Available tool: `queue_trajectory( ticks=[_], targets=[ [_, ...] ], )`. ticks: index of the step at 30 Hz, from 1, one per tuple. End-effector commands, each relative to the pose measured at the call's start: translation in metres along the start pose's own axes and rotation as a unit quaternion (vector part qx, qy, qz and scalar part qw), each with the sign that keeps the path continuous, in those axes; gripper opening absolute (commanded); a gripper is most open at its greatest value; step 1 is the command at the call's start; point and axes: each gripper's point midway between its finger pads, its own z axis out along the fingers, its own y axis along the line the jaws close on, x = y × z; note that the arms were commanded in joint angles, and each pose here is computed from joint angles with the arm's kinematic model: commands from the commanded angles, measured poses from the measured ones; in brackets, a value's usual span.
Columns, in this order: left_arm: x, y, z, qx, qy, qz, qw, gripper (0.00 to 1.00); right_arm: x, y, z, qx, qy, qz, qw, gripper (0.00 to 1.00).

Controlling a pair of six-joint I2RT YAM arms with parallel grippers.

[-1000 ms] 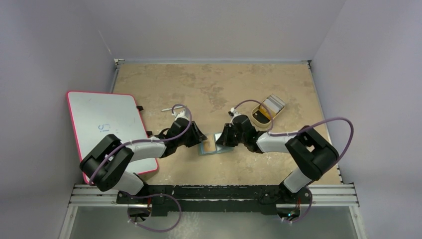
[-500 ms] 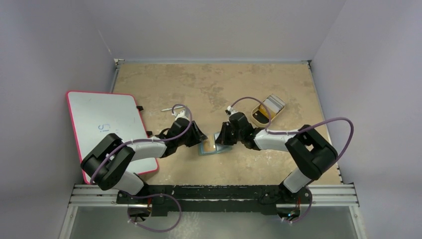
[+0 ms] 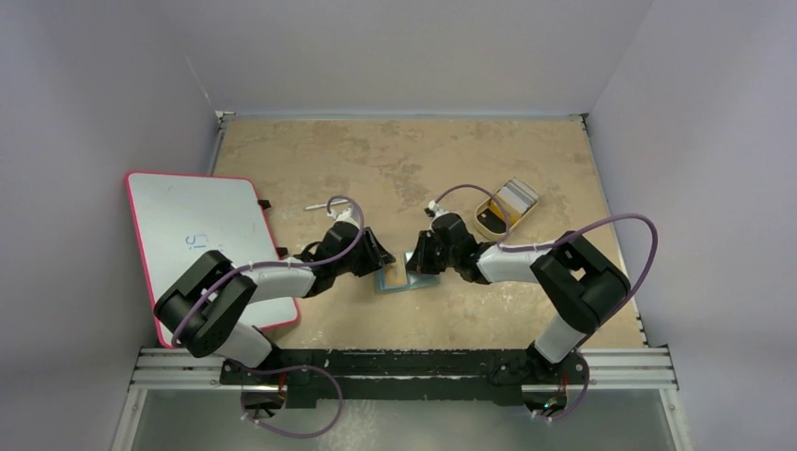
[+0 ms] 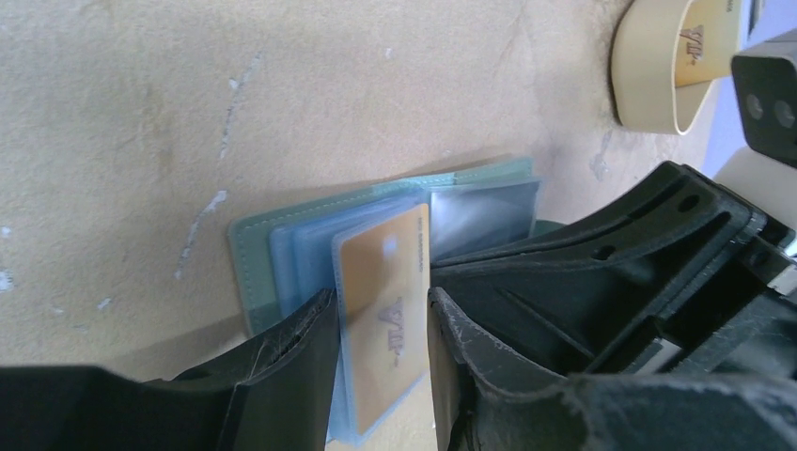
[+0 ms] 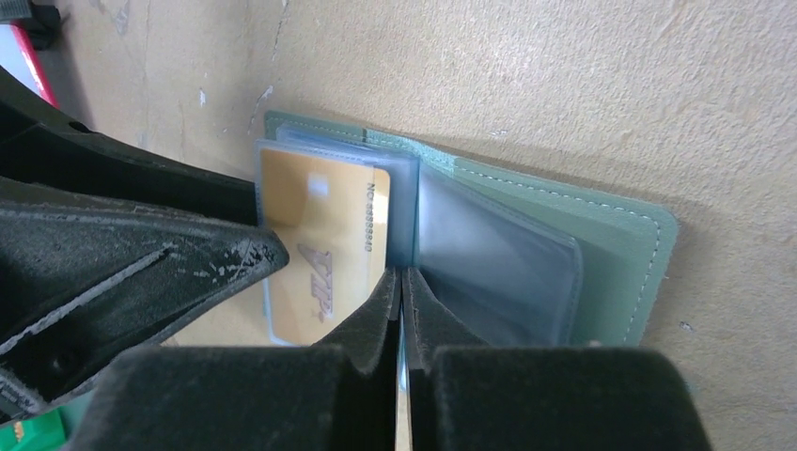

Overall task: Put the credit cards into the card holder
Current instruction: Insert the credit card into the card holder, then turn over the card slot in the card holder.

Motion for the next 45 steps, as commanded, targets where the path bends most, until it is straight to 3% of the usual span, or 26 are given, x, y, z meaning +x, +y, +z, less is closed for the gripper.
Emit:
queue_trajectory(
  ticks=[1, 20, 27, 36, 45],
  targets=[
    [-0.009, -0.029, -0.004, 0.056, -0.007, -0.006, 0.998, 0.38, 0.012, -0.011, 0.006, 0.013, 0.014, -0.001, 1.000, 0.00],
    [-0.015, -0.056, -0.016, 0.097, -0.011, -0.001, 0.995, 0.36, 0.003, -0.004, -0.005, 0.017, 0.007, -0.019, 1.000, 0.03],
    [-0.017, -0.062, -0.018, 0.101, -0.012, 0.005, 0.995, 0.37, -0.023, -0.004, -0.024, 0.053, -0.035, -0.038, 0.997, 0.04],
    [-0.013, -0.067, -0.010, 0.115, -0.002, 0.008, 0.993, 0.37, -0.015, -0.007, -0.021, 0.048, -0.022, -0.039, 0.998, 0.03],
    [-0.014, -0.091, -0.004, 0.145, 0.007, 0.013, 0.989, 0.37, -0.040, -0.011, -0.044, 0.087, -0.065, -0.048, 0.993, 0.04]
  ],
)
